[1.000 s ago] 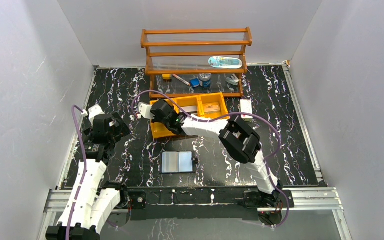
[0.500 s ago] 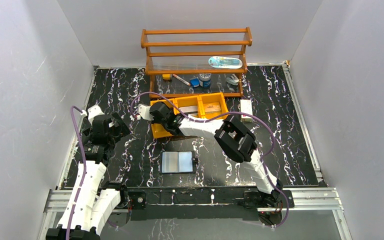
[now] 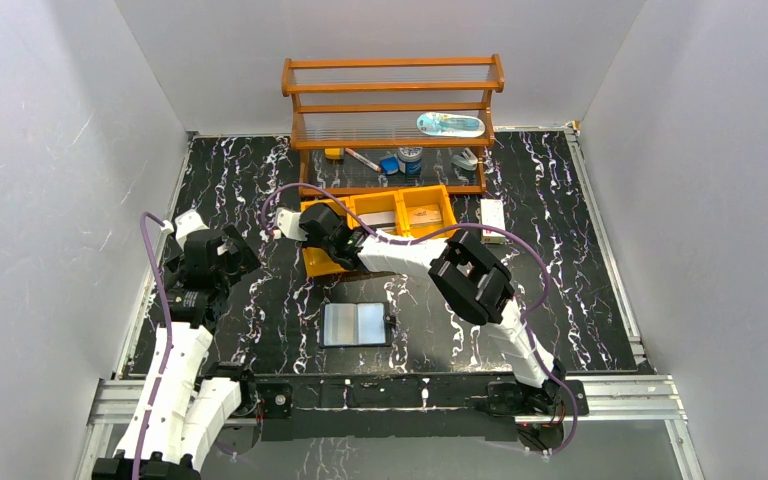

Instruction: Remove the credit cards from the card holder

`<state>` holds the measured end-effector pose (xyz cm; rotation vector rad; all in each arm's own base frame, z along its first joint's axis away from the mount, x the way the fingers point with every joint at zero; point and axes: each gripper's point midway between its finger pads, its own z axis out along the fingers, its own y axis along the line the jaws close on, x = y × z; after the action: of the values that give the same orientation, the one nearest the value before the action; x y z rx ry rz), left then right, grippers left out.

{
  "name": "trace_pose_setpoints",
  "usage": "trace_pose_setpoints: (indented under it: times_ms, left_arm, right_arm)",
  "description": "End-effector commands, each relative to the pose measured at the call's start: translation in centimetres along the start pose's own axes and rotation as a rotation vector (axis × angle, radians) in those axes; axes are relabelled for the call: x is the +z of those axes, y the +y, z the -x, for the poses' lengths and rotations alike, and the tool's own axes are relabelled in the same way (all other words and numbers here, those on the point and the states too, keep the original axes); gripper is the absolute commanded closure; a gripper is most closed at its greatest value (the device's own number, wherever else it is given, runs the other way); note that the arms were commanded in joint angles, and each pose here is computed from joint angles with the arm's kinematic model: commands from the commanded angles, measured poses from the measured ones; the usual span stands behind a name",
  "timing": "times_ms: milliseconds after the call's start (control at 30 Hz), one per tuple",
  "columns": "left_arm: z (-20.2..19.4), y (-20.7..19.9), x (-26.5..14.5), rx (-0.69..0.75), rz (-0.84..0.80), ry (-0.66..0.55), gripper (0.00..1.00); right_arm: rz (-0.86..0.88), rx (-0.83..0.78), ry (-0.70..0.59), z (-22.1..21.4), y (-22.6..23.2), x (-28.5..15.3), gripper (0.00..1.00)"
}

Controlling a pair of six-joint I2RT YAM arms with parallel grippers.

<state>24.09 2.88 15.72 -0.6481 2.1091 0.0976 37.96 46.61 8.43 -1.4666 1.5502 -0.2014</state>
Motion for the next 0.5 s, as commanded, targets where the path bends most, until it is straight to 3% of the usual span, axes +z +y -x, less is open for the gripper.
trace_pose_setpoints:
  times_ms: [0,467]
  left_arm:
    - [0.5,0.0,-0.3,-0.007,-0.004,-0.021,0.02]
    - [0.2,-0.1,-0.2,-0.002,-0.013,-0.008,0.01]
  right_arm:
    - [-0.04,0.063,-0.075,2.5,-1.8,-0.7,0.66]
    - [-0.048,0.066,-0.036,0.7,-1.3,0.0,0.58]
